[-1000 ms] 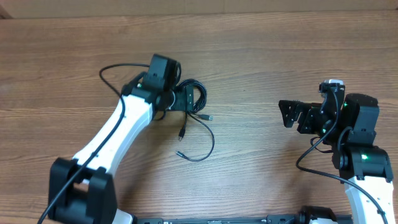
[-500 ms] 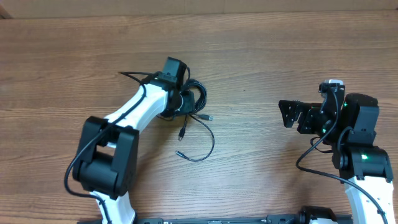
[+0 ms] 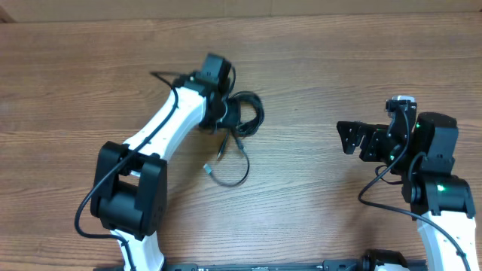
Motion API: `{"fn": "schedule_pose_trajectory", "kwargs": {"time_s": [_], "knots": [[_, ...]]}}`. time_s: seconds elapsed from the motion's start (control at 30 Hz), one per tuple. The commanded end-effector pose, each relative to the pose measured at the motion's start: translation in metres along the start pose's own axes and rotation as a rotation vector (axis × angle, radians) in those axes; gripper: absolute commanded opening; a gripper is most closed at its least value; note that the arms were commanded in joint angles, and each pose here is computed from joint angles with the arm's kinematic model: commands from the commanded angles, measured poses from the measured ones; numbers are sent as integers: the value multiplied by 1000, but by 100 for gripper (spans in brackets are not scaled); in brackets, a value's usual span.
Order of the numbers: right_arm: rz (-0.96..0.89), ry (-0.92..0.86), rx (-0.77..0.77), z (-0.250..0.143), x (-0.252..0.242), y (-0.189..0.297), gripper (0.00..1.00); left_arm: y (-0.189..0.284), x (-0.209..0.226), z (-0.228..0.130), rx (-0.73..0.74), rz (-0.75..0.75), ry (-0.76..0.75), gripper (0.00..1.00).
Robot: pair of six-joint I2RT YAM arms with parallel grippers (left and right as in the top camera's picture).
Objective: Untangle cables
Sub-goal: 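Move the left gripper forward and grasp the coiled black cable, then lift the cable with the left gripper and bring the right gripper to it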
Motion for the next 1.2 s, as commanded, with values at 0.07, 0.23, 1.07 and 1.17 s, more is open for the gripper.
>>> {"fn": "schedule_pose_trajectory", "kwargs": {"time_s": [0.07, 0.23, 1.07, 1.17], "knots": [[167, -11, 78, 6, 11, -13, 100, 67, -60, 33, -146, -292, -321, 4], [269, -59, 127, 10, 12, -31, 97, 86, -95, 32, -173, -497, -483, 4], [181, -87, 11, 36, -10, -85, 4, 201, -148, 27, -465, -1004, -931, 4], [149, -131, 14, 35, -13, -86, 4, 193, -136, 34, -457, -850, -872, 6]]}}
Point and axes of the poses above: each gripper's point midway between its finger pads, its own y axis back along the fingers, its own x axis along the line the jaws close on, z = x × y, the point moved 10 cm from there along y, back along the fingers, and after that the axes turned 11 degrees about -y, right-handed, at the moved point
